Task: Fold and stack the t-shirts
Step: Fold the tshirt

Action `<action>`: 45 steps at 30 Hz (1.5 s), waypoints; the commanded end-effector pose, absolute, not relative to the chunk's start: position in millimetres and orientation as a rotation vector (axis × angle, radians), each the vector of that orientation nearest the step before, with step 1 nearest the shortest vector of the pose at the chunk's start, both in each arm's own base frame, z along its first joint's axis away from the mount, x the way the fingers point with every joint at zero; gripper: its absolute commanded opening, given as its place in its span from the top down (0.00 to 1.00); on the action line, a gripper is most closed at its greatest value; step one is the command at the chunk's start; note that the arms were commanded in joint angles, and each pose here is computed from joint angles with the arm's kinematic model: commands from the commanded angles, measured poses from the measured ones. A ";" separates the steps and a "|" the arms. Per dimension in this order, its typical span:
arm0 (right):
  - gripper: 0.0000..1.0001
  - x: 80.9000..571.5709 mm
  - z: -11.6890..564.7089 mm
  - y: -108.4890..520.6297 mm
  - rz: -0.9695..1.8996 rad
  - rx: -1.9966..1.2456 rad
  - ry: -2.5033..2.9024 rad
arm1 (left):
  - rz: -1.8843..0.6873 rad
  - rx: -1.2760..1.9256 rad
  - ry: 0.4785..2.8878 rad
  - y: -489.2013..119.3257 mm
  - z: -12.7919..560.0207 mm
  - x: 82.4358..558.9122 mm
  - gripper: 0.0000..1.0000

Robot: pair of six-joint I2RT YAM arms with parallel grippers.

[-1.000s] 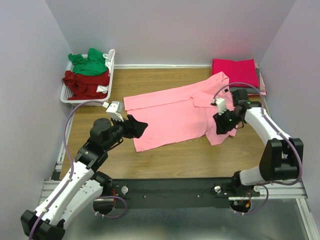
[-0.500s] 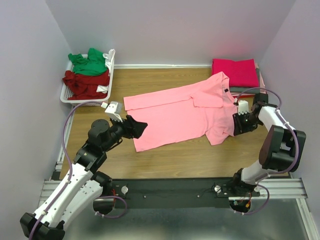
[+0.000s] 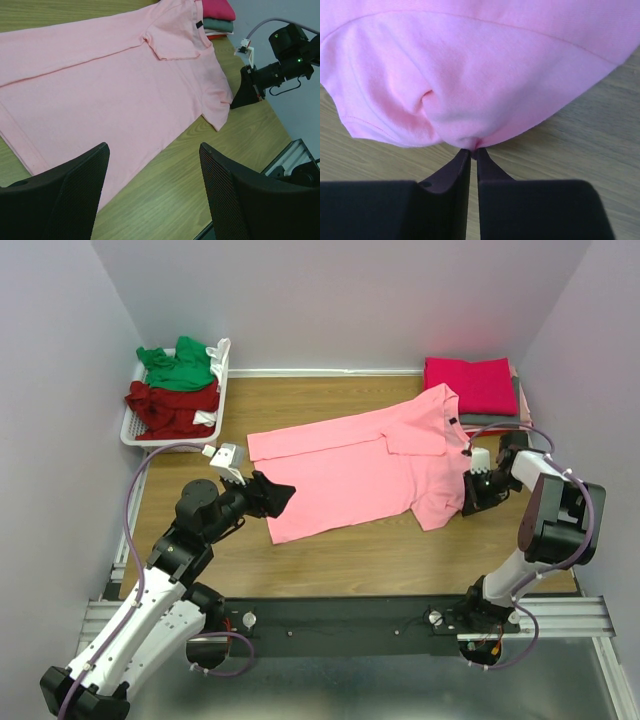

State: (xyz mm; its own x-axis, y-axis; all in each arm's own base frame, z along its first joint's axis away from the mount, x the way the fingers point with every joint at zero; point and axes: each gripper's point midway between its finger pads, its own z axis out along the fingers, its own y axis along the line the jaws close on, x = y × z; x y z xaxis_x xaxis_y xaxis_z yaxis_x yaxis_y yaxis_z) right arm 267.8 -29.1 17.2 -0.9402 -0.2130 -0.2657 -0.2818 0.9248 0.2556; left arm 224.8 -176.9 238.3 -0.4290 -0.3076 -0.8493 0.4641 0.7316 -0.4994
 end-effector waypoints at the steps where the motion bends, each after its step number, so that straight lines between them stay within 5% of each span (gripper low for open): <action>1: 0.90 279.1 25.4 -22.9 0.478 -0.368 2.788 | -0.883 0.155 1.797 -180.3 241.2 221.6 0.20; 5: 1.00 284.8 37.6 -21.6 0.478 -0.377 2.752 | -0.885 0.157 1.801 -181.0 240.3 221.8 0.20; 45: 1.00 355.9 49.2 5.1 0.826 -0.304 2.650 | -0.874 0.152 1.832 -181.8 232.4 224.9 0.20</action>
State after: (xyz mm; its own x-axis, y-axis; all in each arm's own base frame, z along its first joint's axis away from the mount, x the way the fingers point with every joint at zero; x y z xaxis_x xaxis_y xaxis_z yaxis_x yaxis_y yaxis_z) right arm 346.4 -3.9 45.0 -0.9159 -0.1222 -0.3824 -0.3027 0.8359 0.4578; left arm 226.3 -177.8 234.6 -0.4397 -0.3018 -0.8459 0.4581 0.7347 -0.5003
